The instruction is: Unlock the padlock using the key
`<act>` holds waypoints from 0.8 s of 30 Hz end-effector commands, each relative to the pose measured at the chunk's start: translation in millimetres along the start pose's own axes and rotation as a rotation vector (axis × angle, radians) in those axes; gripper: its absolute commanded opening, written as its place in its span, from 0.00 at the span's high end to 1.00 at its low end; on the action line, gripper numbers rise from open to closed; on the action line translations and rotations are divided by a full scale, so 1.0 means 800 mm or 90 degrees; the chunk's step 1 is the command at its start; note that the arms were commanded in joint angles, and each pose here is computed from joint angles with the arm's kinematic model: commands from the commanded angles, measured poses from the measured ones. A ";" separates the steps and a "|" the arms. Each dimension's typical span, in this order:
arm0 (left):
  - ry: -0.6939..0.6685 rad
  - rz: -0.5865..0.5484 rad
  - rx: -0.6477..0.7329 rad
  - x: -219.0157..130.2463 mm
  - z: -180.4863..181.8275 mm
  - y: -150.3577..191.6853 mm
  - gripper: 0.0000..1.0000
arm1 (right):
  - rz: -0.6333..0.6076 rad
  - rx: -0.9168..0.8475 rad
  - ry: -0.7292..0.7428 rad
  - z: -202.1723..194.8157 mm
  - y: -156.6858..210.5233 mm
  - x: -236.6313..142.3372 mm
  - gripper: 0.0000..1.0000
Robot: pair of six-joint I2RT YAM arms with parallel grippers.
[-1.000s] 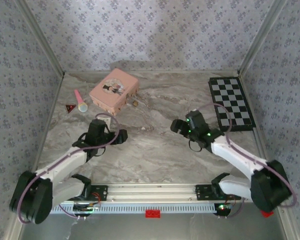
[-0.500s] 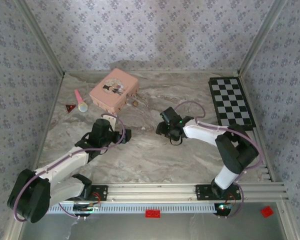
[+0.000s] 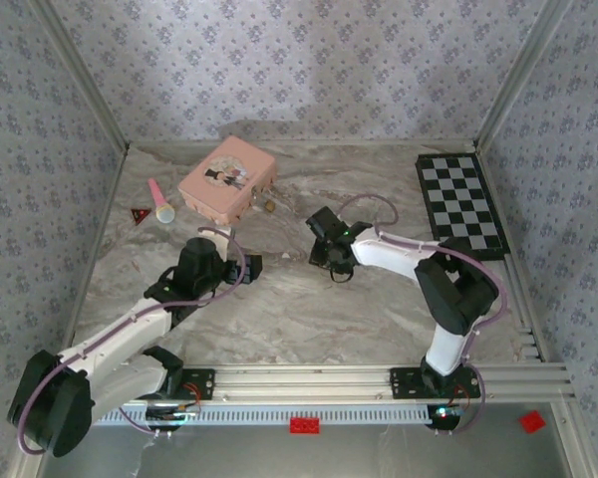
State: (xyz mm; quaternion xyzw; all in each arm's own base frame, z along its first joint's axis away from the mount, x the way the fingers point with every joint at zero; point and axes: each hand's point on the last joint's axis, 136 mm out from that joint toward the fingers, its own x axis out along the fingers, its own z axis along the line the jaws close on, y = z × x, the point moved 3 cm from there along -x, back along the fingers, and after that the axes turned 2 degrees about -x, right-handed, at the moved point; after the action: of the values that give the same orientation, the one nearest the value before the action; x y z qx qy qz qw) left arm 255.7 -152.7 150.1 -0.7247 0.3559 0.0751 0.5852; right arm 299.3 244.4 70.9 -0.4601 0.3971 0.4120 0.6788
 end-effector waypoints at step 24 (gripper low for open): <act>-0.027 -0.022 0.026 -0.009 0.004 -0.005 0.00 | 0.041 -0.076 0.043 0.015 -0.002 0.025 0.85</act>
State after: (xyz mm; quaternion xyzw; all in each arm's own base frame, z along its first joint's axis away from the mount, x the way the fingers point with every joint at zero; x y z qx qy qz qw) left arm 254.7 -147.3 154.9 -0.7206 0.3373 0.0769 0.6009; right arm 307.7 248.7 52.2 -0.4942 0.4246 0.4287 0.6259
